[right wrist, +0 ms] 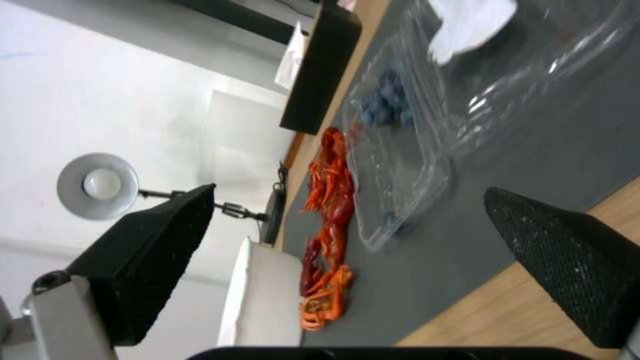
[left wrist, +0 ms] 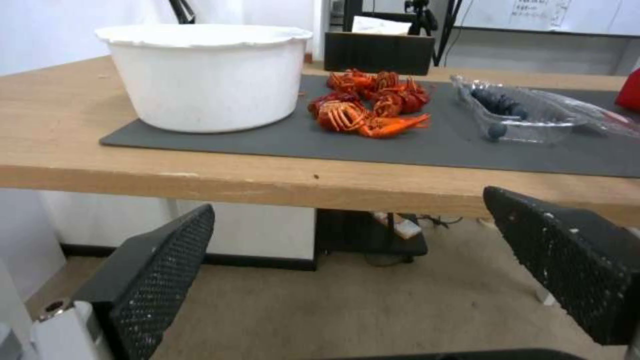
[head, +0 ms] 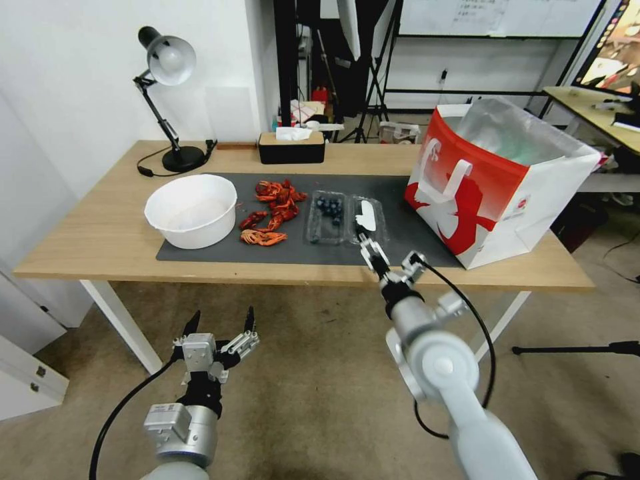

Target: Close the takeout container lid, then place the container into the takeout bag.

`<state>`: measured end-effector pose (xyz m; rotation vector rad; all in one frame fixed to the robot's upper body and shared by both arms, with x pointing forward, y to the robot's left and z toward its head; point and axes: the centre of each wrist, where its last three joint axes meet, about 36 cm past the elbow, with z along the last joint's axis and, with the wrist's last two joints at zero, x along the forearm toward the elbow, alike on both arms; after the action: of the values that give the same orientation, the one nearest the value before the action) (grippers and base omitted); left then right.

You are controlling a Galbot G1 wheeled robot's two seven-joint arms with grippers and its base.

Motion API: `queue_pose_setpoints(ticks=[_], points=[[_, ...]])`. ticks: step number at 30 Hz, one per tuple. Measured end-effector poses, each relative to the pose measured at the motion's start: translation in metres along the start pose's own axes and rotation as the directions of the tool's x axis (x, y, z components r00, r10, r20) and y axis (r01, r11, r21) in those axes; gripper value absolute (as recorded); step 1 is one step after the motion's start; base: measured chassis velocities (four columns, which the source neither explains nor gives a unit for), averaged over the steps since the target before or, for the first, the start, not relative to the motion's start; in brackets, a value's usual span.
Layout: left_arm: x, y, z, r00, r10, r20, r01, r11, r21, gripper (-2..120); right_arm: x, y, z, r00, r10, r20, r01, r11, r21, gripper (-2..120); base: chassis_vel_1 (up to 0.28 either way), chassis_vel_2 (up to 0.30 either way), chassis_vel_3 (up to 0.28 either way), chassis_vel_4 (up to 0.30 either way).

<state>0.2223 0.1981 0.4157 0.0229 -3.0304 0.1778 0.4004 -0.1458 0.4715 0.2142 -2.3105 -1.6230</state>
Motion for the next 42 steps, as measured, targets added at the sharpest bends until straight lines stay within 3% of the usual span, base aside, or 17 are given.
queue_pose_setpoints(ticks=[16,42], points=[[0.001,0.000,0.001,1.000,-0.008,-0.004,0.008,1.000,-0.004,100,-0.038,-0.002,0.004,0.998,0.060,-0.001,-0.060,0.993,-0.101,100,0.000,0.000,0.000,0.000],[0.004,0.002,0.002,1.000,-0.011,-0.005,0.011,1.000,-0.009,100,-0.064,-0.012,-0.015,0.992,0.120,0.037,-0.115,0.987,-0.108,100,0.000,0.000,0.000,0.000]])
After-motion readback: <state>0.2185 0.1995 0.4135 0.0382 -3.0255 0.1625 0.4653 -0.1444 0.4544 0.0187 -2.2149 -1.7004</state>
